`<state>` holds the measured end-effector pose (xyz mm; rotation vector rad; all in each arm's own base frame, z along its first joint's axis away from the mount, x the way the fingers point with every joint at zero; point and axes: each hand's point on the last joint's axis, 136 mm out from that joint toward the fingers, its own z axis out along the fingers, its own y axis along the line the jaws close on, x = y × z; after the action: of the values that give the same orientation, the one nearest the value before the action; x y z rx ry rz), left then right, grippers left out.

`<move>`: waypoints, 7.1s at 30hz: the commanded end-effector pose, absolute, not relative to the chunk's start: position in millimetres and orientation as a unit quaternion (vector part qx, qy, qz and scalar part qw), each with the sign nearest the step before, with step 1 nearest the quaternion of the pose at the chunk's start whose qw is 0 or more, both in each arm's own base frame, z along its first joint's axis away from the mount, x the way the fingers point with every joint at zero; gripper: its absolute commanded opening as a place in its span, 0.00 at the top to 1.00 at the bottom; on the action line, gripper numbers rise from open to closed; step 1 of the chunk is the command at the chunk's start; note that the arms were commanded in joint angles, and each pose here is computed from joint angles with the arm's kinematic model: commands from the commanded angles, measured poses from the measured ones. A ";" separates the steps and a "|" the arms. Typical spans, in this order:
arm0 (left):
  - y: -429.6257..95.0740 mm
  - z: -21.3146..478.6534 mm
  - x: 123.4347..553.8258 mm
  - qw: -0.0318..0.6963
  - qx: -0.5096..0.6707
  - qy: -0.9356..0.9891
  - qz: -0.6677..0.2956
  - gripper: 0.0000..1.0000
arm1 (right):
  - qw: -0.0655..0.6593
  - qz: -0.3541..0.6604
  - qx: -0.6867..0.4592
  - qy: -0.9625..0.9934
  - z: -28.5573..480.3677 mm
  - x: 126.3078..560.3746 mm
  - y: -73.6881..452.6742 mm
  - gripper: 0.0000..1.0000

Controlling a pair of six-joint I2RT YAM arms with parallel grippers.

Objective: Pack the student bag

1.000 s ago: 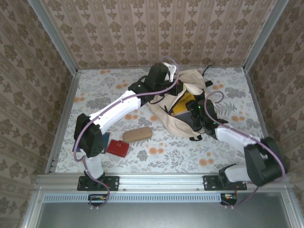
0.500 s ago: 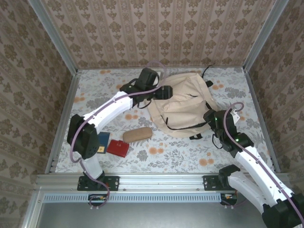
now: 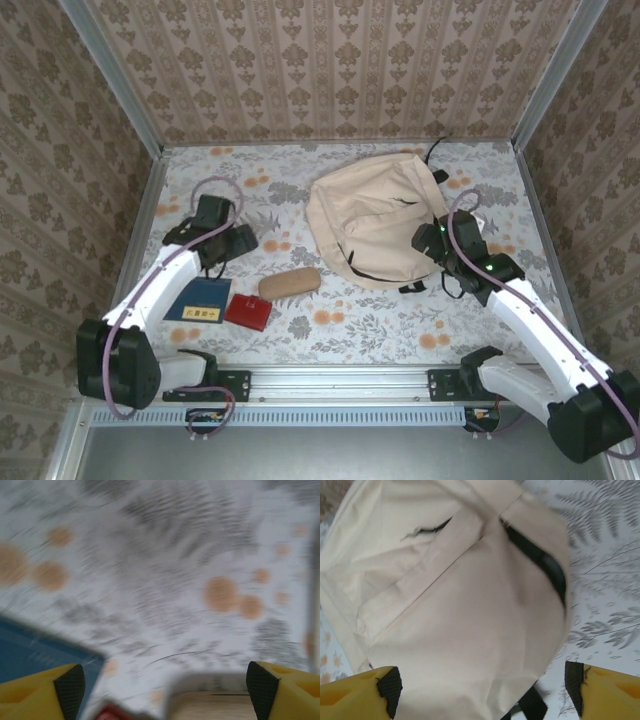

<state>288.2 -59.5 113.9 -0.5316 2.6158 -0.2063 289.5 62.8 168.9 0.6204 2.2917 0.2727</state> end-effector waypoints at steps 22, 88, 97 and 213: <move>-47.1 39.8 306.7 0.133 -0.264 0.937 -0.186 0.13 | 0.345 0.171 0.159 0.909 177.4 307.1 133.3 0.11; -120.4 7.2 310.0 0.064 -0.224 0.934 -0.271 0.72 | 0.062 0.318 -0.197 0.925 25.3 369.0 433.9 0.47; -132.0 6.7 313.0 0.064 -0.218 0.932 -0.281 0.76 | 0.074 0.403 -0.197 0.891 96.3 367.8 450.5 0.51; -254.1 279.3 360.1 0.429 0.484 0.696 -0.312 1.00 | 0.396 0.160 -0.374 0.824 271.9 385.9 210.1 0.27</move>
<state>338.2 -263.6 254.9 1.3420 1.7511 -0.9065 365.1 229.9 241.7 -1.2209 2.0970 0.4622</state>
